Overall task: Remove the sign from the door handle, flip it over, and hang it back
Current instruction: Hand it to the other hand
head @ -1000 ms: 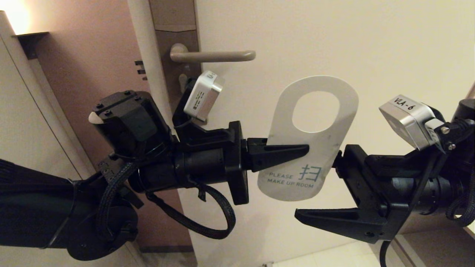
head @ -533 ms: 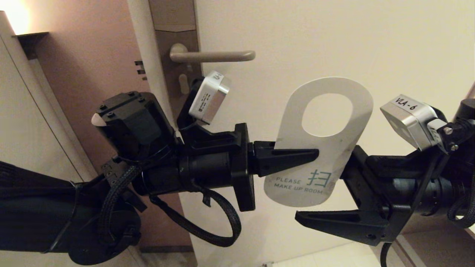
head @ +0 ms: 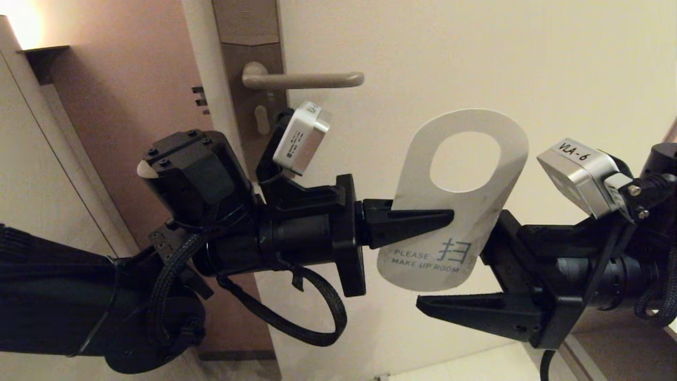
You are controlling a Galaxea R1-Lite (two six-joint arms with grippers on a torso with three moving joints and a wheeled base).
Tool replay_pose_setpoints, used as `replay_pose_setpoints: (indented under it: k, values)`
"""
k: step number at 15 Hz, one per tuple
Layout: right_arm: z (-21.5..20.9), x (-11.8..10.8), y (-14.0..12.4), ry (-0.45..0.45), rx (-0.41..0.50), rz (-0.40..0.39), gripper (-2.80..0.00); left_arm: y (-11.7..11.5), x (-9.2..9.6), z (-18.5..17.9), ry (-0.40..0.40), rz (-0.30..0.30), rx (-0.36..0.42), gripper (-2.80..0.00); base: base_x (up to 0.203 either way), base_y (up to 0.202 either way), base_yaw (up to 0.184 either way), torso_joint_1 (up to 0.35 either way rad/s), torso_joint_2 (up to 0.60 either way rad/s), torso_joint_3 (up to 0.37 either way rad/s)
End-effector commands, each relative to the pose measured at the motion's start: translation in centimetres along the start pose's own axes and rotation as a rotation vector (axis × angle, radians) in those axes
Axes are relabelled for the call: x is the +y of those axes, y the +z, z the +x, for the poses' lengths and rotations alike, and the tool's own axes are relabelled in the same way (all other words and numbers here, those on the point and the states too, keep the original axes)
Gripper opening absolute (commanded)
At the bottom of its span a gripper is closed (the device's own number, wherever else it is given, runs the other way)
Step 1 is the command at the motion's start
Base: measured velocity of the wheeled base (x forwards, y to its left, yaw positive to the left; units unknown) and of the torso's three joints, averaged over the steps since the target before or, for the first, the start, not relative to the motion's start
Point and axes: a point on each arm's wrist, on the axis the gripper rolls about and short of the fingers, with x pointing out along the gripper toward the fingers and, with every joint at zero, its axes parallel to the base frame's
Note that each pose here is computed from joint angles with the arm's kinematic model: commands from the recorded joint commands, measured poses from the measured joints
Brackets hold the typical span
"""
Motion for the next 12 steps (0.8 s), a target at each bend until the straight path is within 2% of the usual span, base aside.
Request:
replay_pose_setpoints:
  k: [1,7,12]
  values:
    - [0.1,0.0,0.0,0.007,-0.001,-0.001,-2.8,-0.1,0.2,0.2,-0.005,0.002,-0.003,-2.8,0.0,0.0,0.0,0.0,0.0,0.0]
    - [0.3,-0.2,-0.2,0.009,0.005,0.004,-2.8,-0.3,1.1,1.1,-0.011,-0.002,-0.009,-2.8,0.0,0.0,0.0,0.0,0.0,0.0]
    - [0.3,-0.1,-0.3,0.011,0.007,0.006,-2.8,-0.6,1.0,1.4,-0.018,-0.007,-0.004,-2.8,0.0,0.0,0.0,0.0,0.0,0.0]
